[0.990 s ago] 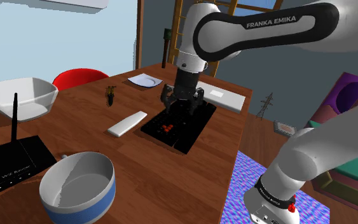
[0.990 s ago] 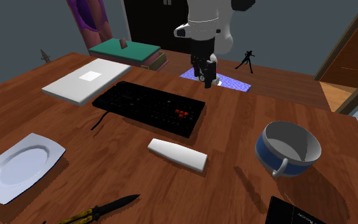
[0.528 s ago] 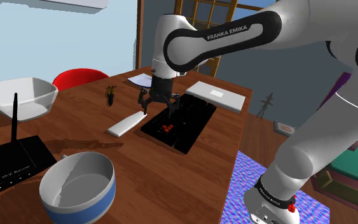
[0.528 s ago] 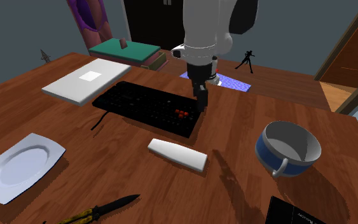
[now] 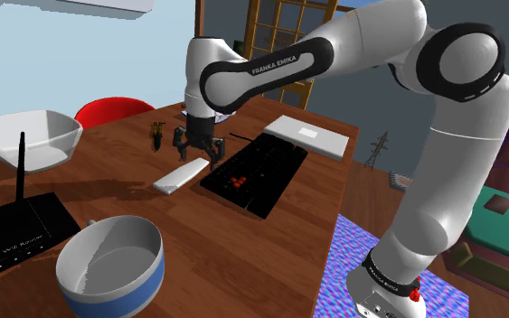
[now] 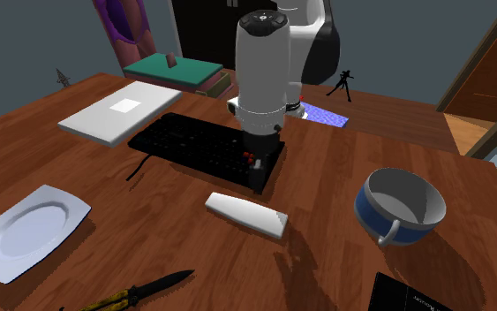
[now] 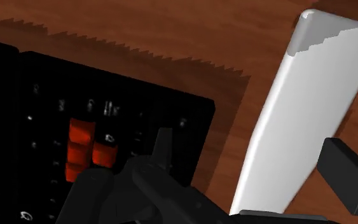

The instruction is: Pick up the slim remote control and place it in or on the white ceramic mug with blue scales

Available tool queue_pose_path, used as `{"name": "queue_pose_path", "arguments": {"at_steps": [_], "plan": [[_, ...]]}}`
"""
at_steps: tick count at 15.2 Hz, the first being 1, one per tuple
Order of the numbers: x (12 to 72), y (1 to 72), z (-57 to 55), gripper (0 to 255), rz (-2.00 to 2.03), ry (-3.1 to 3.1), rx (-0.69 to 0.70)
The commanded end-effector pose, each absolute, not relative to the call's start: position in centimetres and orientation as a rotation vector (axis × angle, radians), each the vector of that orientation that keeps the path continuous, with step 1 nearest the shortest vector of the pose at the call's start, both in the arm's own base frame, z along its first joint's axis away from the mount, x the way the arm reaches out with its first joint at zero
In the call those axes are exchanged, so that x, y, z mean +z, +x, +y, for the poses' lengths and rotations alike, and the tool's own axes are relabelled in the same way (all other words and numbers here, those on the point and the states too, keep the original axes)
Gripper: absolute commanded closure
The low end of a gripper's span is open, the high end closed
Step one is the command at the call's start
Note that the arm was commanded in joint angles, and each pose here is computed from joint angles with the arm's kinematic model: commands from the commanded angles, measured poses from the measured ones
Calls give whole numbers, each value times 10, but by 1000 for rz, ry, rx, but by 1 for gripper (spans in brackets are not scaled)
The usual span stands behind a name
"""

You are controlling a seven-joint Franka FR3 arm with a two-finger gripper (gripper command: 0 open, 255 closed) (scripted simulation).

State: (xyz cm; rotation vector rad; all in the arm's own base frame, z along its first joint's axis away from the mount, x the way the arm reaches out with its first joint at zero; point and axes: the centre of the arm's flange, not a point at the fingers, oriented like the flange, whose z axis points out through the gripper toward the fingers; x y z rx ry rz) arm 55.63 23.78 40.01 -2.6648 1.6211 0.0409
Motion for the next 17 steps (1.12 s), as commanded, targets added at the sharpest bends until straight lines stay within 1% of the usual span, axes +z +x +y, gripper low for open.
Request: {"name": "queue_pose_path", "arguments": {"at_steps": [1,5,12,17], "plan": [[387,583,240,0,1730,-2607,30],[367,623,238,0,1893,-2507,16],[327,622,238,0,1893,-2507,16],[327,622,238,0,1893,-2507,16]]}}
